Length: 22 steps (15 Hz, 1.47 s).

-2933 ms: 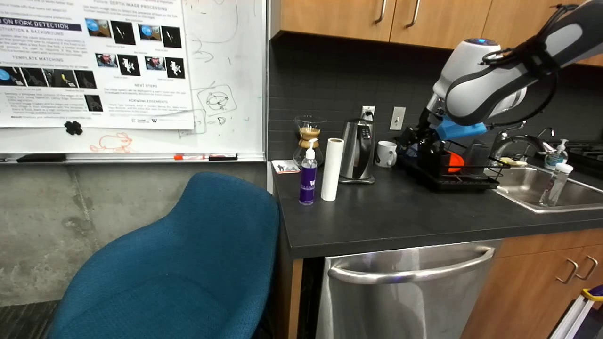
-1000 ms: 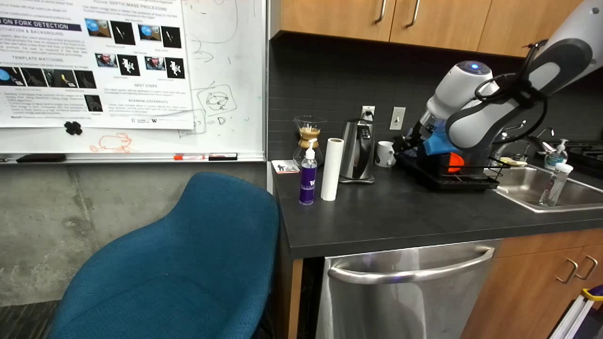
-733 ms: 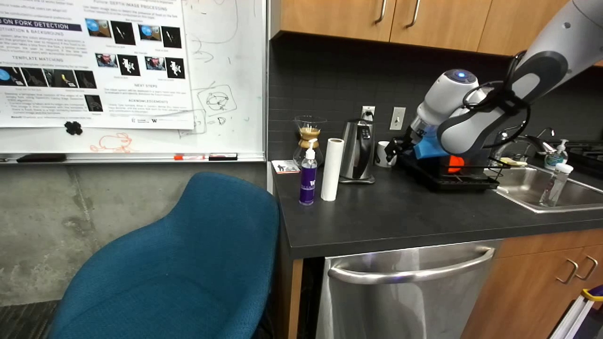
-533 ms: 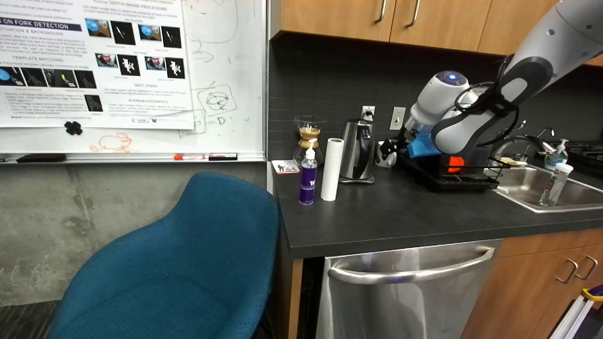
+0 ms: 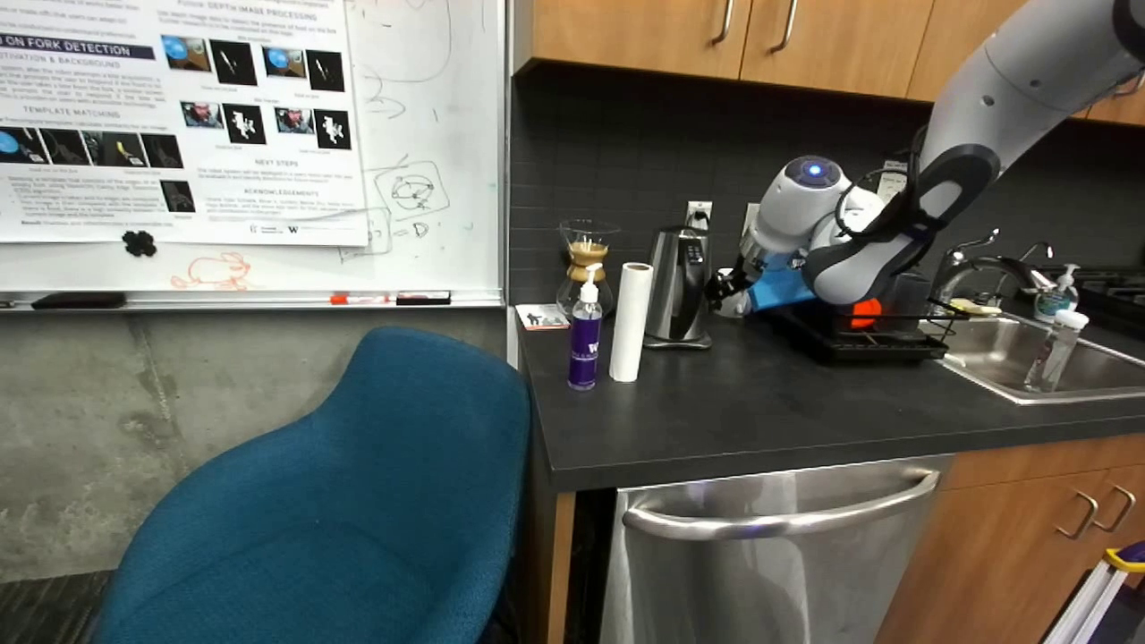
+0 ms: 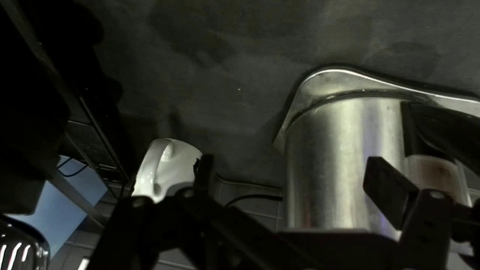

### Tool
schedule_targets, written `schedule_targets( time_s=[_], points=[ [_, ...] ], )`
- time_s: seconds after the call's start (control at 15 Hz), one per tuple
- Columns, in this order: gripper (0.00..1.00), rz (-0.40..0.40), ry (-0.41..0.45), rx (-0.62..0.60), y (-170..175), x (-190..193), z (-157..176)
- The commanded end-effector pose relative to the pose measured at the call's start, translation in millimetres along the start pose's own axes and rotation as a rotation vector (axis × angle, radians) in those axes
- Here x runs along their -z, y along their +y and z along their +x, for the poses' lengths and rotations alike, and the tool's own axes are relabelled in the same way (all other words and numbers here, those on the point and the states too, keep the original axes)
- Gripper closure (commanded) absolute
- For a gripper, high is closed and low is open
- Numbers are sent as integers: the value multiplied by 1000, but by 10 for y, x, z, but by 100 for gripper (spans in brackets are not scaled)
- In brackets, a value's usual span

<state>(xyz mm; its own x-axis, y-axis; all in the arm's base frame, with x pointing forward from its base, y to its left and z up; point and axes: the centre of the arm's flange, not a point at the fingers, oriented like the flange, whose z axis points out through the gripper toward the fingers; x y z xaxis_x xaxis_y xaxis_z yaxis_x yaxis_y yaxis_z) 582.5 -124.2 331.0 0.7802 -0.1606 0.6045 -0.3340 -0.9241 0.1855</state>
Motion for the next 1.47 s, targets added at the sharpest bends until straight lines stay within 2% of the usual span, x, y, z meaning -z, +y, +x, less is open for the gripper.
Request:
schedule_targets(
  time_s=[0.0, 0.13, 0.2, 0.27, 0.53, 0.93, 1.4],
  points=[
    [0, -91, 34, -6, -70, -107, -28],
    [0, -133, 49, -17, -37, -78, -36],
    [0, -160, 58, -23, 109, -154, 192],
    [0, -174, 57, -32, 178, -179, 276],
    [0, -230, 61, -46, 316, -329, 441],
    [0, -210, 36, -78, 291, -550, 517],
    [0, -246, 49, -122, 382, -577, 593]
  ],
)
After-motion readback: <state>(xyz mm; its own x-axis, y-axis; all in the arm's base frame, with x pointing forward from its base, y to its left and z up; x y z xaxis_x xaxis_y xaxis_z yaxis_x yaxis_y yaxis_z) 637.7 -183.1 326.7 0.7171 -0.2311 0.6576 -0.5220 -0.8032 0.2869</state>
